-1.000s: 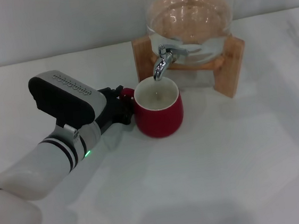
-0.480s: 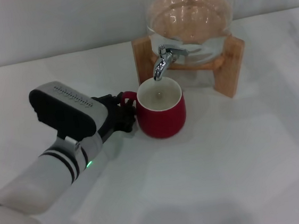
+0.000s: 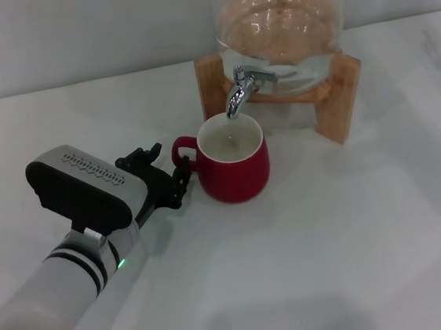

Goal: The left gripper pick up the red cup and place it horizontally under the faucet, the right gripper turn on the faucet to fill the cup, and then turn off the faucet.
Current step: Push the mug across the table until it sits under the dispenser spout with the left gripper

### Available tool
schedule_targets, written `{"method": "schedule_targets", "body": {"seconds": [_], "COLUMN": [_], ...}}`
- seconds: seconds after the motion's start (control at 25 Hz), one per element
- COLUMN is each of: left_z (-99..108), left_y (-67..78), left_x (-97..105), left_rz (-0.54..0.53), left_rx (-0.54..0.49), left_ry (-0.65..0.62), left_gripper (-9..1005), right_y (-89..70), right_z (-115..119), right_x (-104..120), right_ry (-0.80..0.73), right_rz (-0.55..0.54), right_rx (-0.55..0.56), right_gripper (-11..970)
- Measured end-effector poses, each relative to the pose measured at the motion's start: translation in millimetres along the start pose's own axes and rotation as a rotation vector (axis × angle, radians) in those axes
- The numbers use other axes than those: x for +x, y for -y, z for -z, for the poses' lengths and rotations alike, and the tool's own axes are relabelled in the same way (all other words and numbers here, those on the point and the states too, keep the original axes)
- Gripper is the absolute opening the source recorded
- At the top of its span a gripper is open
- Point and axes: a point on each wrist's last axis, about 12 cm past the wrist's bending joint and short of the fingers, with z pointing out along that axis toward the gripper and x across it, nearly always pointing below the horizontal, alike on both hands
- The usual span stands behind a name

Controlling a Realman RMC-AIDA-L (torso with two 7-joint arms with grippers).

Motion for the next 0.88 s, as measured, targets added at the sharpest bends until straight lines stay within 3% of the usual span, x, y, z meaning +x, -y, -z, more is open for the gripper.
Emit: {"method": "schedule_targets", "body": {"seconds": [0.12,0.88], "left_z": [0.9,-1.2], "left_y": [-0.1,5.4], "left_x": [0.3,-7.5], "left_rz": [-0.012,-0.052], "left_rx": [-0.004,0.017], "left_ry": [0.003,0.019], "left_gripper": [452,455], "right_y": [-2.5,-5.9], "right_z": [-0.3,2.6], "right_x": [0.3,1.9], "right_ry": [-0.002,-0.007], "right_rz": [0.003,0.002], "right_rx": [-0.014,-0.036], "right_gripper": [639,639]}}
